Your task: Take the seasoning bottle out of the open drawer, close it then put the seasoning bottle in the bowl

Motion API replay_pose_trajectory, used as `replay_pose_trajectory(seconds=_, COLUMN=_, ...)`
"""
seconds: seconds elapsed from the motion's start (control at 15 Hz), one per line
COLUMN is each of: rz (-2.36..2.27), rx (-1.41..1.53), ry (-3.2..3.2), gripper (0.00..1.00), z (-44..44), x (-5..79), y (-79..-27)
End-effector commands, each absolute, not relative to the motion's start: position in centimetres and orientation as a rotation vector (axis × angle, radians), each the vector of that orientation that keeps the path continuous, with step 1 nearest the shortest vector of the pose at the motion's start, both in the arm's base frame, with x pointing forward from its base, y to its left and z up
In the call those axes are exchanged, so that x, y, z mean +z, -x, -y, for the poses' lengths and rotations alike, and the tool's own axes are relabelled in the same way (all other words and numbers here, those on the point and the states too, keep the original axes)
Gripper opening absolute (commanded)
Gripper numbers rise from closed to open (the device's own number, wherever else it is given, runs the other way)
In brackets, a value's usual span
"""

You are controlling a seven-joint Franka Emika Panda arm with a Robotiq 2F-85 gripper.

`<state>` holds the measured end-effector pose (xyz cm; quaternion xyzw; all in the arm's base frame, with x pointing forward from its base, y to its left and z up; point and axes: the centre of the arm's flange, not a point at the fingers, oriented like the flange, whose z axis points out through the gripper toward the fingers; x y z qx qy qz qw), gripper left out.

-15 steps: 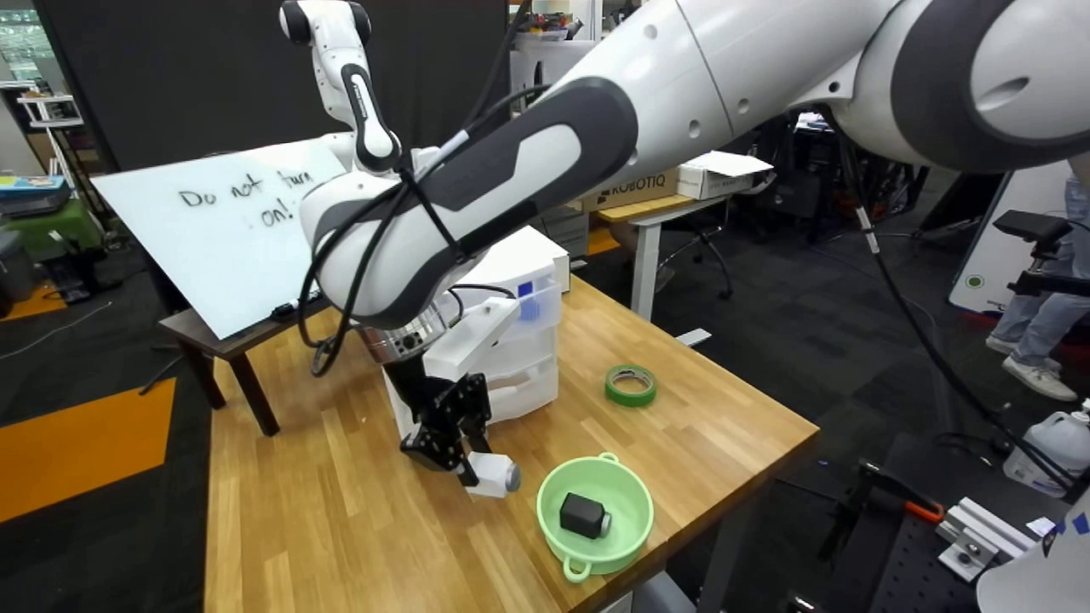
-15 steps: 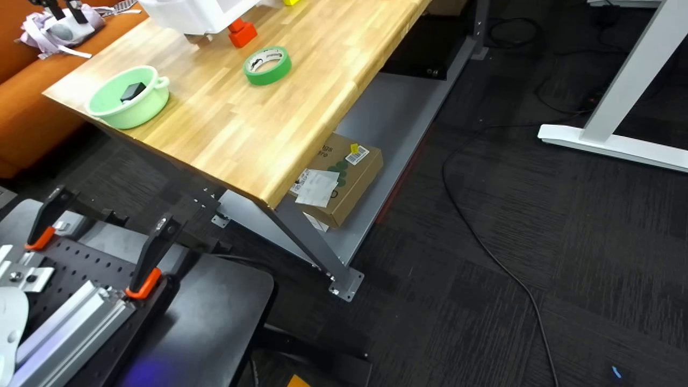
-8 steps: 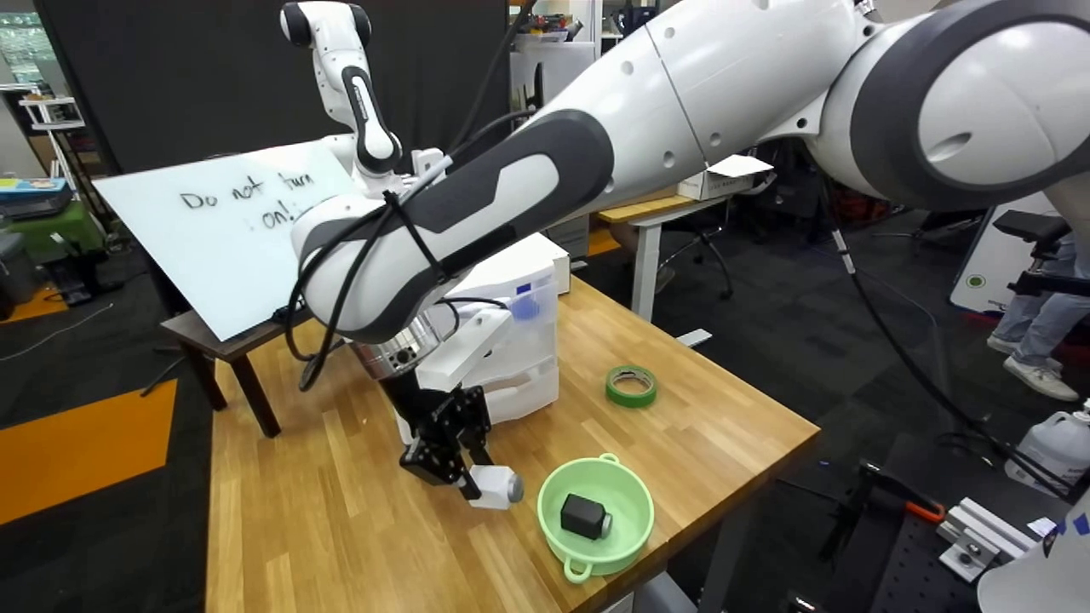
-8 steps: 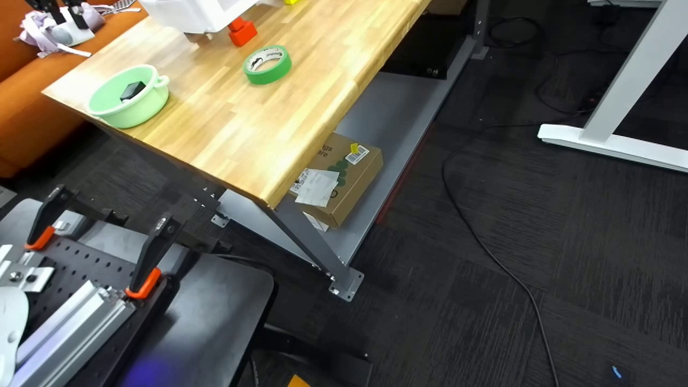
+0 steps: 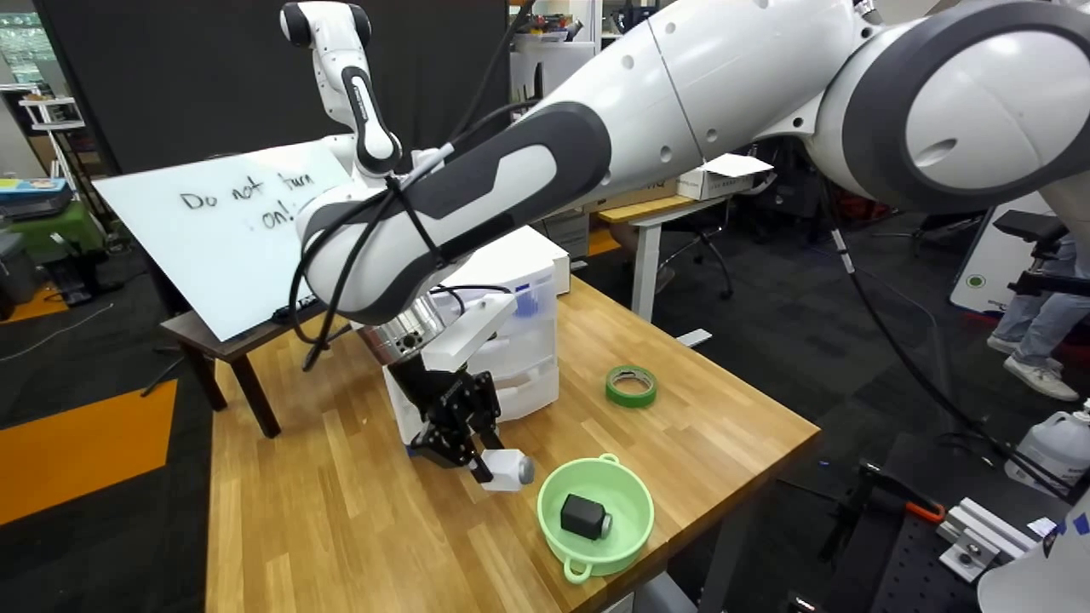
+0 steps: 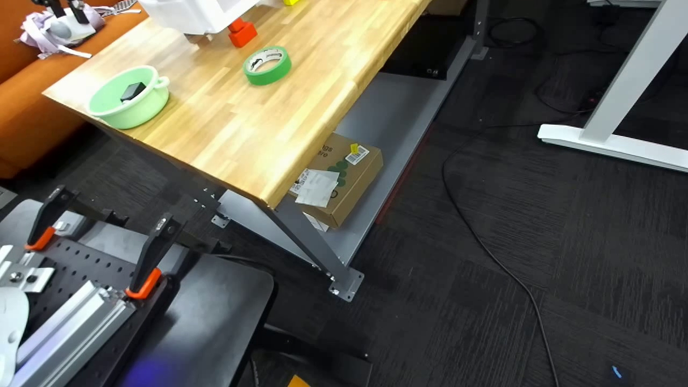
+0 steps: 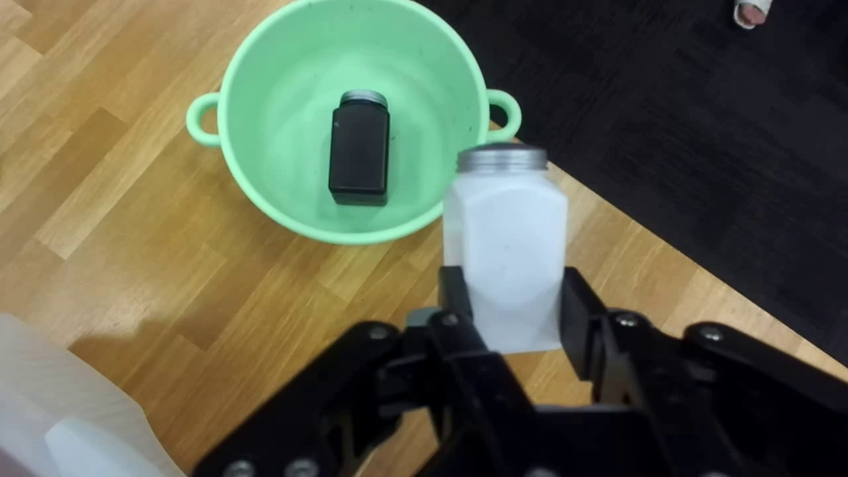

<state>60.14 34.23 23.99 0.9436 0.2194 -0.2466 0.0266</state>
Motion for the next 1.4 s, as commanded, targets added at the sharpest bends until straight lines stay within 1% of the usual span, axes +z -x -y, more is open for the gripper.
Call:
replay_pose_trajectory(seconds=0.0, rz=-0.704, rx=-0.858, ry=-2.886, gripper=0.12, z=-33.7, x=22.7, y=-60.8)
replay_pose_trajectory(seconds=0.73, rz=-0.759, rx=-1.088, ry=-2.777, gripper=0.12, z=-33.3, x=18.9, y=-61.0)
replay_pose_trajectory(seconds=0.93, rz=-0.738, rx=-1.079, ry=-2.793, gripper=0.12, z=-32.3, x=19.3, y=-60.3)
replay_pose_trajectory(seconds=1.33, rz=-0.615, rx=-1.025, ry=-2.936, gripper=0.12, z=-27.7, x=21.4, y=-59.2)
